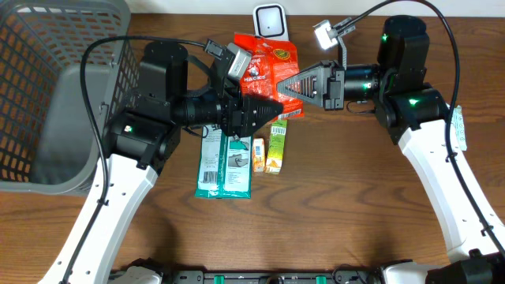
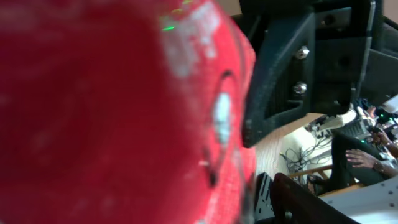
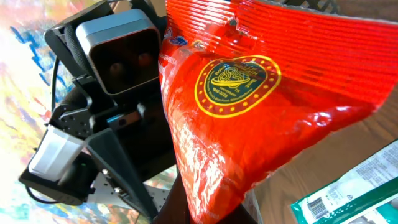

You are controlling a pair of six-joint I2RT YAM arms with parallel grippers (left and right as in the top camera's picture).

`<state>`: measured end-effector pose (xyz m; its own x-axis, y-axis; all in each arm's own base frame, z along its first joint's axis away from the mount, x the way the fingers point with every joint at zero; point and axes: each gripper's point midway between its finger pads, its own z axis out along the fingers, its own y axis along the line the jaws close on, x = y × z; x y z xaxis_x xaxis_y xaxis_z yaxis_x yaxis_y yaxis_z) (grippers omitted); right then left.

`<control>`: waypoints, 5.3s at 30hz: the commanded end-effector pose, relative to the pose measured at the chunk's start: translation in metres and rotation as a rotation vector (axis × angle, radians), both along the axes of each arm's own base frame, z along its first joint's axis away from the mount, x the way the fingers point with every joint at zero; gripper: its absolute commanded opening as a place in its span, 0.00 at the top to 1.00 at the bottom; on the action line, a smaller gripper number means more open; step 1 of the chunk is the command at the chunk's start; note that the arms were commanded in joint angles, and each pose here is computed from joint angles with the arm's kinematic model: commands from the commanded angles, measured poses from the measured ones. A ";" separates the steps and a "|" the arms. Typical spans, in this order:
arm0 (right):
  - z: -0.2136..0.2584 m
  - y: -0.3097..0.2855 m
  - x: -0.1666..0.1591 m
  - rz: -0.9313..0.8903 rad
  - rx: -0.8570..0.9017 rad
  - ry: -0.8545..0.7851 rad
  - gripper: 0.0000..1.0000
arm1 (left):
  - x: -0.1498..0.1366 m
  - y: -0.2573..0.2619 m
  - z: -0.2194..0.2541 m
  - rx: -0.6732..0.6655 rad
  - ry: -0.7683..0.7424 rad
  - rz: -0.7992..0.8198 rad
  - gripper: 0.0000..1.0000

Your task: Scan the item barcode

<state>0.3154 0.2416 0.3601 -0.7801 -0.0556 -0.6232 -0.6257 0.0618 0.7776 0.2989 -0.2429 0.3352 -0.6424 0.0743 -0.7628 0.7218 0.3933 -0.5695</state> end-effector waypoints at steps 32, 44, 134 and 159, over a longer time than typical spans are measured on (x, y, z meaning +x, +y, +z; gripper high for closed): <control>0.008 0.003 0.001 -0.018 -0.004 -0.019 0.99 | 0.007 0.000 0.006 0.009 -0.054 0.017 0.45; 0.008 0.005 -0.002 -0.007 -0.003 -0.015 0.99 | 0.013 -0.002 0.019 -0.016 -0.124 0.018 0.59; -0.261 -0.171 -0.065 -0.421 -1.002 0.592 0.01 | 0.315 -0.013 -0.170 0.801 -1.206 0.508 0.93; -0.261 -0.171 -0.065 -0.421 -1.002 0.592 0.01 | 0.265 -0.057 -0.093 0.615 -1.030 0.496 0.93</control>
